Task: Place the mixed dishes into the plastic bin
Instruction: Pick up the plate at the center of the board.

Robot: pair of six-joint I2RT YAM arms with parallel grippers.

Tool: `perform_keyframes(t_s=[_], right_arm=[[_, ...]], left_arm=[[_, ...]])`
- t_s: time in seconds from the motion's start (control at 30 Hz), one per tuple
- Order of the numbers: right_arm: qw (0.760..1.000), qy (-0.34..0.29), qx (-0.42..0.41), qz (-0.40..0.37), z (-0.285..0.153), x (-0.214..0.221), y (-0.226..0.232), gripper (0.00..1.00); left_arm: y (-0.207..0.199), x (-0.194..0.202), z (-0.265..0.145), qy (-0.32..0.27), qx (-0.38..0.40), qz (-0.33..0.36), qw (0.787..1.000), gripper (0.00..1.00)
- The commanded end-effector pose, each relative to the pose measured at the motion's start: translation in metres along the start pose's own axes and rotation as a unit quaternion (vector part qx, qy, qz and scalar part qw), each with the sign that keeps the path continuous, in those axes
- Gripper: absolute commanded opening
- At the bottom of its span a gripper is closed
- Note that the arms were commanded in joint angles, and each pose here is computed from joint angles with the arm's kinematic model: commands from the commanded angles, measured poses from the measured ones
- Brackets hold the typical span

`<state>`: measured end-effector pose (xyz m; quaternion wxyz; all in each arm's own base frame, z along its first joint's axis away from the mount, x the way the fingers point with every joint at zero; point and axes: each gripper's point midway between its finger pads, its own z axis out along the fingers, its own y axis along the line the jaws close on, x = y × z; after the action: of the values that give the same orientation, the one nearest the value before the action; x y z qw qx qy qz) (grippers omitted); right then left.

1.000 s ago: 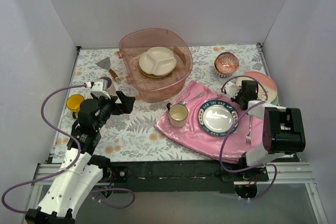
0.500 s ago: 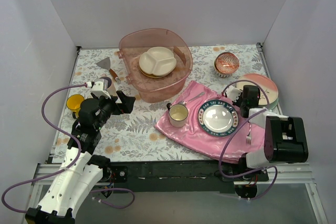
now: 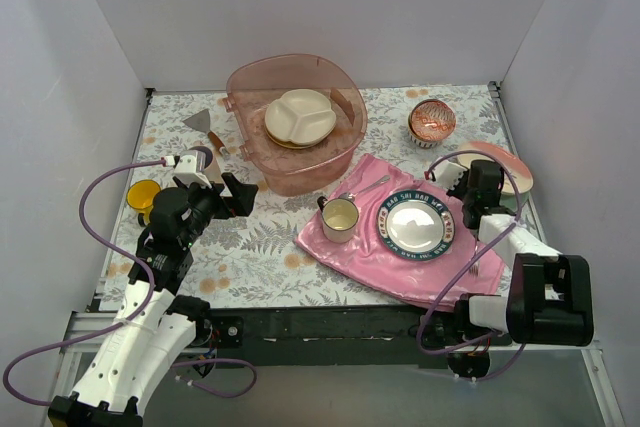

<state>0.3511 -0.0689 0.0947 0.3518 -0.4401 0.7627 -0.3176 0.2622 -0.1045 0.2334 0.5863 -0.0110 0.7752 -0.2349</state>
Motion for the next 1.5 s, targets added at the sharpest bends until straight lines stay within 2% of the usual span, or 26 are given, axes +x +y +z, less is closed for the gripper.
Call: perform_keyframes(t_s=[0.0,0.8,1.47], right_arm=[[0.997,-0.024,0.068,-0.002,-0.014,-0.017,-0.046,0.01],[0.989,-0.04,0.14,-0.004,-0.048,-0.034,-0.111,0.01],[0.989,-0.076,0.123,0.013,-0.075,-0.048,-0.12,0.01]], left_arm=[[0.003,-0.003,0.001,-0.008,-0.005,0.008,1.0,0.98],[0.003,-0.001,0.001,-0.005,-0.002,0.007,1.0,0.98],[0.0,-0.001,0.001,-0.004,0.003,0.005,1.0,0.98]])
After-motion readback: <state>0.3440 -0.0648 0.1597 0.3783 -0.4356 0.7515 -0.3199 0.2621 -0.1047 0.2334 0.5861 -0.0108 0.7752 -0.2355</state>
